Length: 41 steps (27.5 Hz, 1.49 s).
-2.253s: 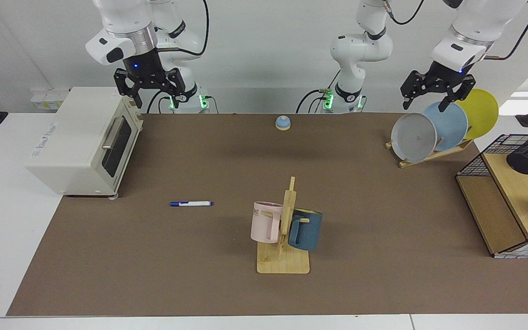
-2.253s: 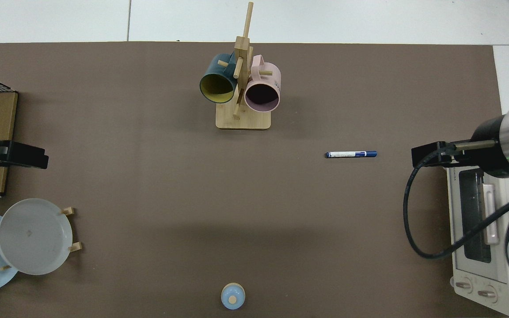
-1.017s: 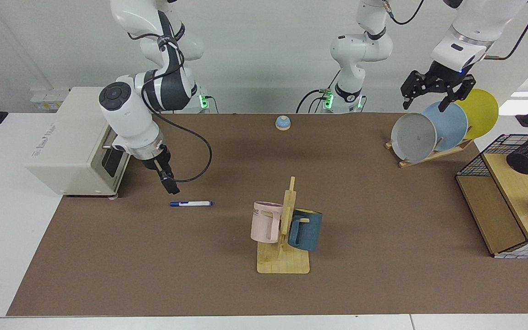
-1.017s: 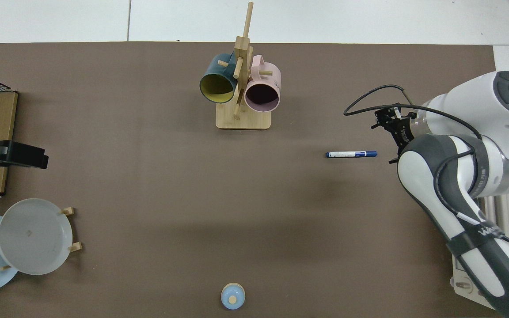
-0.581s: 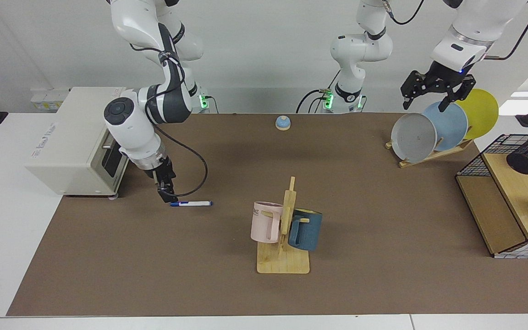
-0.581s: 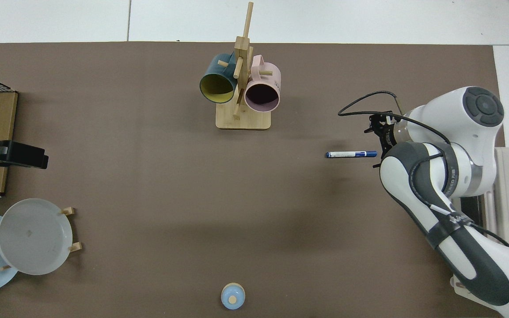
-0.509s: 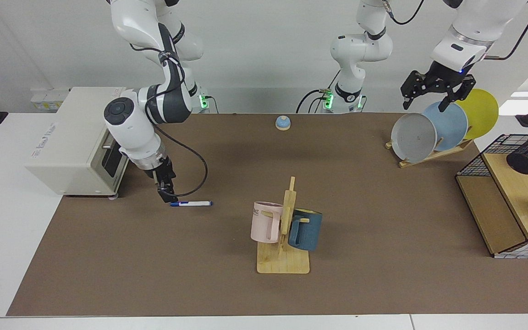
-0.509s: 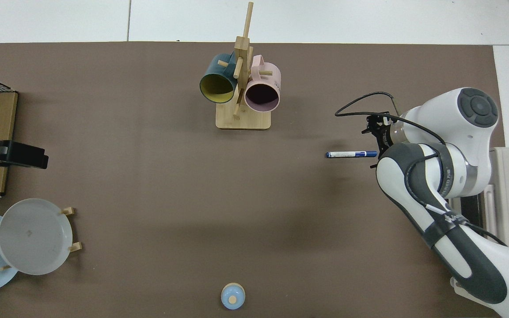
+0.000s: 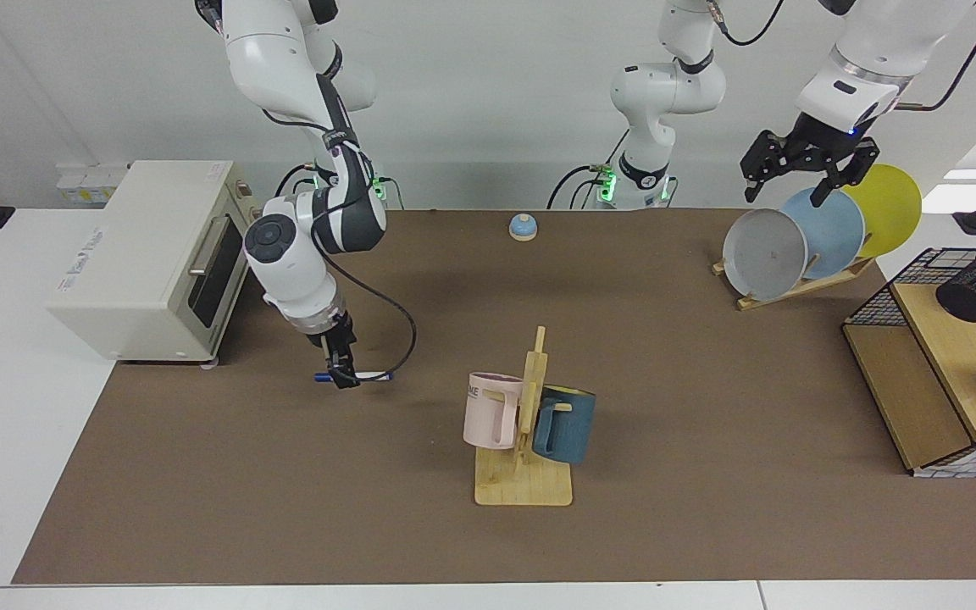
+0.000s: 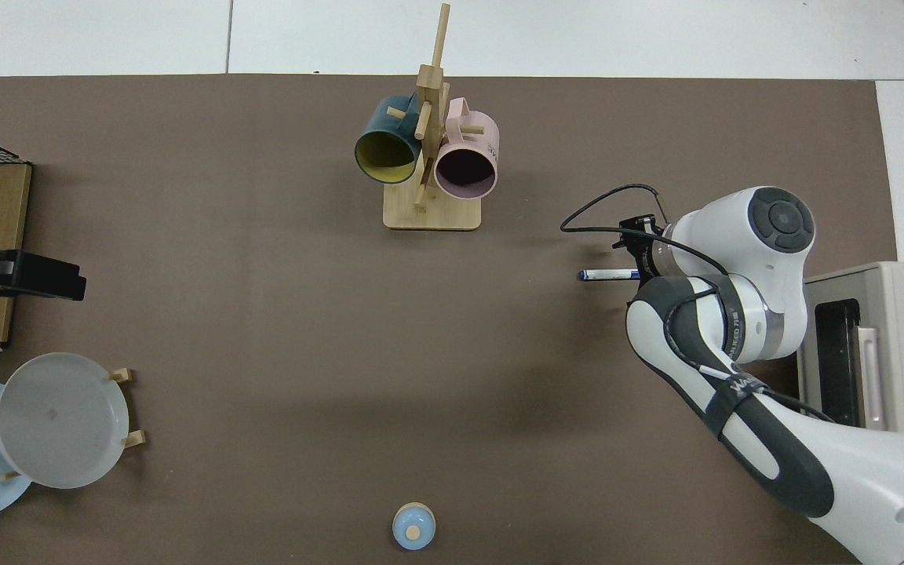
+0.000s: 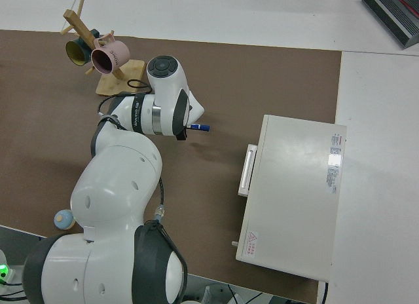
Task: Put markers into pen holder
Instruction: 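Close the right gripper on the marker and lift it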
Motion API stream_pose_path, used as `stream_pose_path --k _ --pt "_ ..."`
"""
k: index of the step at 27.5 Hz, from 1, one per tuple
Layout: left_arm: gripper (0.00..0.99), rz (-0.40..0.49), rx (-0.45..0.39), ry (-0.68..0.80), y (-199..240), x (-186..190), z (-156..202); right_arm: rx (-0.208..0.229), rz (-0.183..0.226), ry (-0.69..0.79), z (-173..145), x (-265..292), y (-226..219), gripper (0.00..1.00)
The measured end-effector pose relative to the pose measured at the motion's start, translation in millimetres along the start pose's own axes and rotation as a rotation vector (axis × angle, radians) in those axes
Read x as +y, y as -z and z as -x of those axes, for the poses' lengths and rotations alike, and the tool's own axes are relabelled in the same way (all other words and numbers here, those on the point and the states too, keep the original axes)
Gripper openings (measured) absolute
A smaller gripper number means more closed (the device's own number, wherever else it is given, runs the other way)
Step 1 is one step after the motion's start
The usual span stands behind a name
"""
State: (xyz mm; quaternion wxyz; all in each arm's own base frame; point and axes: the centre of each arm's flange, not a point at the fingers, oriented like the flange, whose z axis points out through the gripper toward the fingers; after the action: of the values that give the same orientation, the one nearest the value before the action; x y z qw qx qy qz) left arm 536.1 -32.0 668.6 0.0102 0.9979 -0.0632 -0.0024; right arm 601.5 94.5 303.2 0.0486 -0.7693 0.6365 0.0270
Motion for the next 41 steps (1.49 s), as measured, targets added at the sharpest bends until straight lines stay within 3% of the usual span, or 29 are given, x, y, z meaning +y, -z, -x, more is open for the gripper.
stream_pose_path --k 12,27,31,32,40,41 --pt "0.991 0.000 -0.001 0.000 0 0 0 0.005 -0.013 0.037 -27 1 -6 1.00" --pt "0.991 0.000 -0.001 0.000 0 0 0 0.005 -0.020 0.042 -27 -1 -15 0.97" --pt "0.991 0.000 -0.001 0.000 0 0 0 0.005 -0.020 0.042 -27 -1 -16 0.77" --pt "0.991 0.000 -0.001 0.000 0 0 0 0.005 -0.020 0.042 -27 -1 -16 0.65" --pt "0.991 0.000 -0.001 0.000 0 0 0 0.006 -0.024 0.042 -27 -2 -14 0.26" --pt "0.991 0.000 -0.001 0.000 0 0 0 0.007 -0.030 0.043 -26 -3 -12 0.17"
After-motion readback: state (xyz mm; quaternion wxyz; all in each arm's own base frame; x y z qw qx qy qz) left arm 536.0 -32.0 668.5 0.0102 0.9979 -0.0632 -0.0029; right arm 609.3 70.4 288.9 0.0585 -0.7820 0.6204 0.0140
